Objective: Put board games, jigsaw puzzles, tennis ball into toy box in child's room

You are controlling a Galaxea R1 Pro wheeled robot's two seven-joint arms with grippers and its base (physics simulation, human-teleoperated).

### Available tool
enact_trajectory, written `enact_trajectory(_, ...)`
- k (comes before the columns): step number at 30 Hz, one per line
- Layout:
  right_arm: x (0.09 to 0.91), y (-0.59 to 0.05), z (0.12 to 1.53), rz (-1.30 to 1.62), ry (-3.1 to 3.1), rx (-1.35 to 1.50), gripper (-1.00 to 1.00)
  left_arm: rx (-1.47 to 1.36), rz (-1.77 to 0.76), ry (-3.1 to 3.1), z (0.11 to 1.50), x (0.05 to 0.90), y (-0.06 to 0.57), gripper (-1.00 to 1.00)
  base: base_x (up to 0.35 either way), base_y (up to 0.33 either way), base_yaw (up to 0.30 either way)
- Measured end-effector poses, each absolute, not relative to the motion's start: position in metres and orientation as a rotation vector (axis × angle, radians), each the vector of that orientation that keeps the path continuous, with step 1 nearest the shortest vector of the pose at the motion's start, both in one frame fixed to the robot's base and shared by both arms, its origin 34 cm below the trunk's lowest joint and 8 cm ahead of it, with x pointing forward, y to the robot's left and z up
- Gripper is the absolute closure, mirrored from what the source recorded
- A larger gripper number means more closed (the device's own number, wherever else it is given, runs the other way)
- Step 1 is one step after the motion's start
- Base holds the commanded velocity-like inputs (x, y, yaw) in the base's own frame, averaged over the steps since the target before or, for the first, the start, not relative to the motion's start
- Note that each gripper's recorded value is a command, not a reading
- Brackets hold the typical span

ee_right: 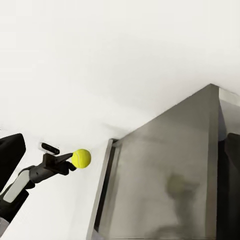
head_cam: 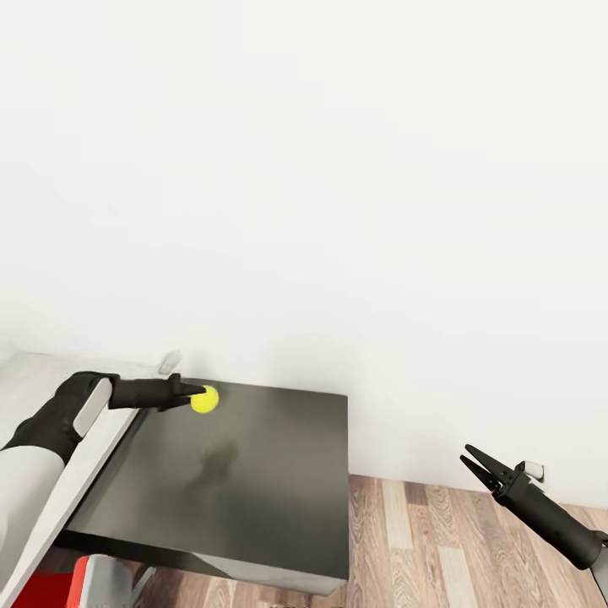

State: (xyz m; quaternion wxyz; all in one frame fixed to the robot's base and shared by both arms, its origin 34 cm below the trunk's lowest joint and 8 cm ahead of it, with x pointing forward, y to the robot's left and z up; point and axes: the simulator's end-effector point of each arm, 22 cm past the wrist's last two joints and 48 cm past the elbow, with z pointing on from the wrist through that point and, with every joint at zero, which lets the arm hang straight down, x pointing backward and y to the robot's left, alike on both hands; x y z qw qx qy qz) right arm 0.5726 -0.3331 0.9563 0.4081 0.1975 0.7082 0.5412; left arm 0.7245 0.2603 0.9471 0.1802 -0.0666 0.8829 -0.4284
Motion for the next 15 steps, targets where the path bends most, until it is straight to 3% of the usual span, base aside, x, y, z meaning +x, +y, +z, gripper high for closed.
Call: enact_trajectory(15,0.574,-0.33,0.965,1.367,1.766,0.483,-1.0,-0.169,-1.339,2.436,0.961,0.706,0.247,1.0,-0.134,0.006,0.0)
